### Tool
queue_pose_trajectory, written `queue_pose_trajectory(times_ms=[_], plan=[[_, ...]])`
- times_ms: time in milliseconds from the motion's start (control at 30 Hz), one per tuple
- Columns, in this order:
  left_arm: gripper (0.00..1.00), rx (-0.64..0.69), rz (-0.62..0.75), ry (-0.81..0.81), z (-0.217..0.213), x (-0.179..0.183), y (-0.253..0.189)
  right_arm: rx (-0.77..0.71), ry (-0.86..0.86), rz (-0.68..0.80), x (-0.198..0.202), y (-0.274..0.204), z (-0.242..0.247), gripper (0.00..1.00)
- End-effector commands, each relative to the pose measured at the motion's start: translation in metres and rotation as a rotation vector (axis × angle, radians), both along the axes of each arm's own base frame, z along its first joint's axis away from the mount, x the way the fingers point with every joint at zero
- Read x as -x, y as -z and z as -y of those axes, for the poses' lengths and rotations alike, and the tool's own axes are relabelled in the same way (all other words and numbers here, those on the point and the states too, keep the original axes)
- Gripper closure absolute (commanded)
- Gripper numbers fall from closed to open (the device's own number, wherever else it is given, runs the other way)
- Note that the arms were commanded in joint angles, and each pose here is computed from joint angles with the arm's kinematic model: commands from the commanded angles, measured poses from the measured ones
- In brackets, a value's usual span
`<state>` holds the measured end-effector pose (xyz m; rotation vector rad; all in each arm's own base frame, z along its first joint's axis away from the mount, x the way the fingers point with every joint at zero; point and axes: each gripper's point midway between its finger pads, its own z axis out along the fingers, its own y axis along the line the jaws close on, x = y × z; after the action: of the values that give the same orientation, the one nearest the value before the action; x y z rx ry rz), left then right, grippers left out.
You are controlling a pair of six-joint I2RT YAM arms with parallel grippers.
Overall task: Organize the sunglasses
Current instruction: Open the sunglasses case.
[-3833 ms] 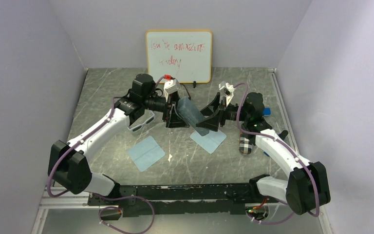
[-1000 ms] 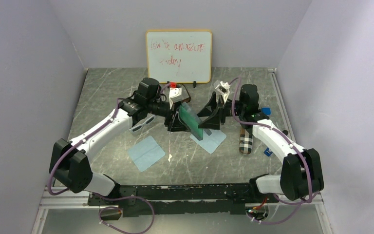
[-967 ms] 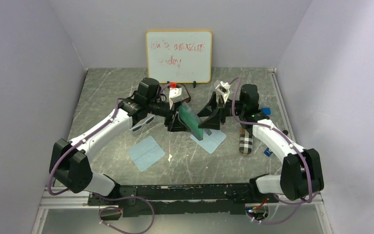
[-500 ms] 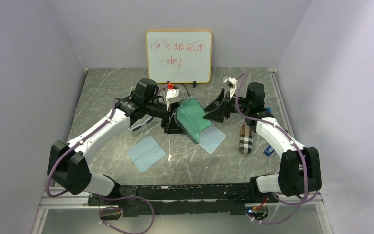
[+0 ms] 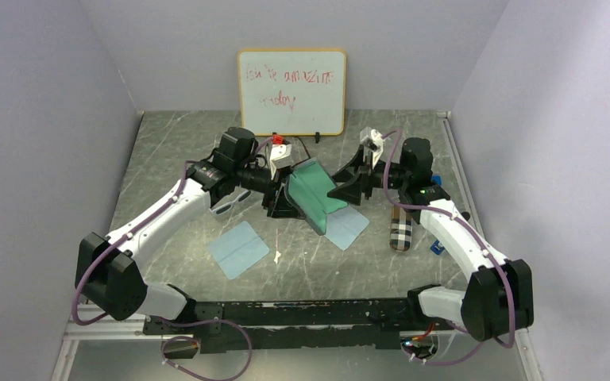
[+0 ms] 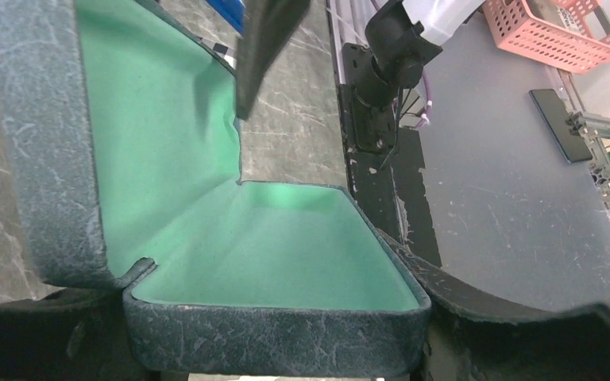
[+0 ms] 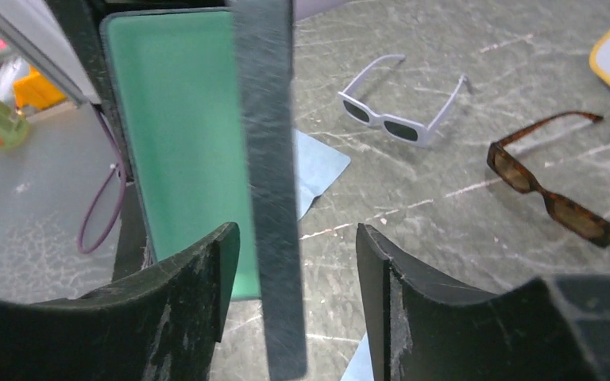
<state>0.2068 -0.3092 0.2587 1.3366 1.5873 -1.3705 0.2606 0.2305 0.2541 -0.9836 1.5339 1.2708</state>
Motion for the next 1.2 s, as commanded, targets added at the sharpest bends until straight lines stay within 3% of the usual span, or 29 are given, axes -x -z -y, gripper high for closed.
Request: queue_pose_trajectory(times_ms=[0, 500, 633, 767, 967, 1167], plan=[[0.95, 0.072, 0.067, 0.009, 0.006, -0.002, -0.028, 0.035, -0.001, 0.134, 0.005, -0.004, -0.007, 0.43], [0.93, 0.056, 0.065, -0.018, 0.007, -0.009, -0.021, 0.057, 0.022, 0.183, 0.005, -0.004, -0.013, 0.67], [0.77, 0.053, 0.059, -0.032, 0.008, -0.012, -0.02, 0.053, 0.021, 0.186, 0.007, -0.007, -0.013, 0.76], [0.62, 0.048, 0.06, -0.048, 0.007, -0.015, -0.019, 0.048, 0.024, 0.19, 0.008, -0.01, -0.012, 0.78], [0.49, 0.049, 0.062, -0.076, 0.004, -0.018, -0.021, 0.045, 0.038, 0.2, 0.007, -0.014, -0.01, 0.83], [0.25, 0.045, 0.06, -0.127, -0.001, -0.028, -0.022, 0.042, 0.061, 0.207, 0.005, -0.019, -0.006, 0.89]])
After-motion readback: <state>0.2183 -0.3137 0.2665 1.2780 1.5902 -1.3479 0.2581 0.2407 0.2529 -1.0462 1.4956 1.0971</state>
